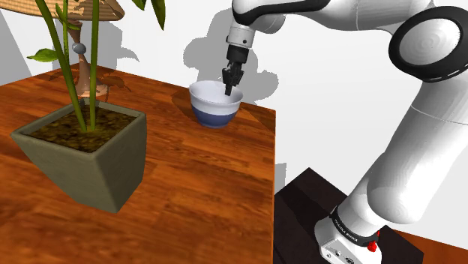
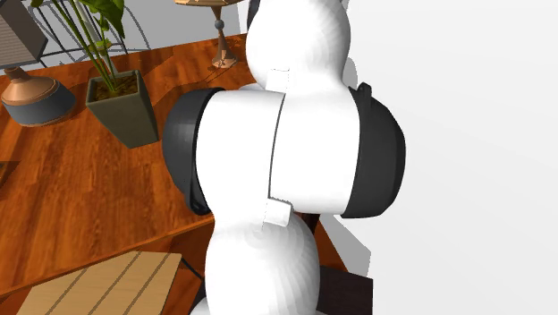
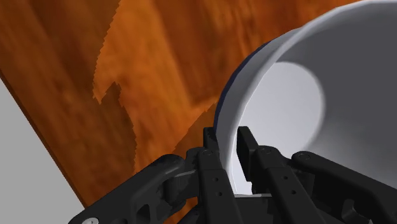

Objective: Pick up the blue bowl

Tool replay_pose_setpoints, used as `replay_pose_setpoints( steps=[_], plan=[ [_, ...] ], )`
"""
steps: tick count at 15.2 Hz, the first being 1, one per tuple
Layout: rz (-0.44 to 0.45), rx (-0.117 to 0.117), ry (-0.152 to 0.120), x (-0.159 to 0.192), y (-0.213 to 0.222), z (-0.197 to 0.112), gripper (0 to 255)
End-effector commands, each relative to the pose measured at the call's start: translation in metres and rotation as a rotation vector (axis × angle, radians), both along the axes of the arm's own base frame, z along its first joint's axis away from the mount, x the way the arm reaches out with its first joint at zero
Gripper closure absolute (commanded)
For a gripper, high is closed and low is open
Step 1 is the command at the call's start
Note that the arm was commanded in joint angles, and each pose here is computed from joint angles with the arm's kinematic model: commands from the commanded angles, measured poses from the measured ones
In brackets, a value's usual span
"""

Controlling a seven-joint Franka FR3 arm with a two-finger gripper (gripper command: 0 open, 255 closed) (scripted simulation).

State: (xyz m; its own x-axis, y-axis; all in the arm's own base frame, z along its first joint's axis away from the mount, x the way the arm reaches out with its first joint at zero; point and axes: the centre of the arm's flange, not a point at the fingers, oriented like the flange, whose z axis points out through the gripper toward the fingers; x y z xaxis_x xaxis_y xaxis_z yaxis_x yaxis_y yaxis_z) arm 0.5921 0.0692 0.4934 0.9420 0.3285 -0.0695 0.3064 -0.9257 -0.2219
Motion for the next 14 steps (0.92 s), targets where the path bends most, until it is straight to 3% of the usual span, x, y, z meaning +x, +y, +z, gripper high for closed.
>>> replay_pose_setpoints(
  steps=[1,14],
  plan=[
    [0.0,0.0,-0.001,0.001,0.001,0.01,255],
    [0.0,0.0,-0.001,0.001,0.001,0.069,255]
  ],
)
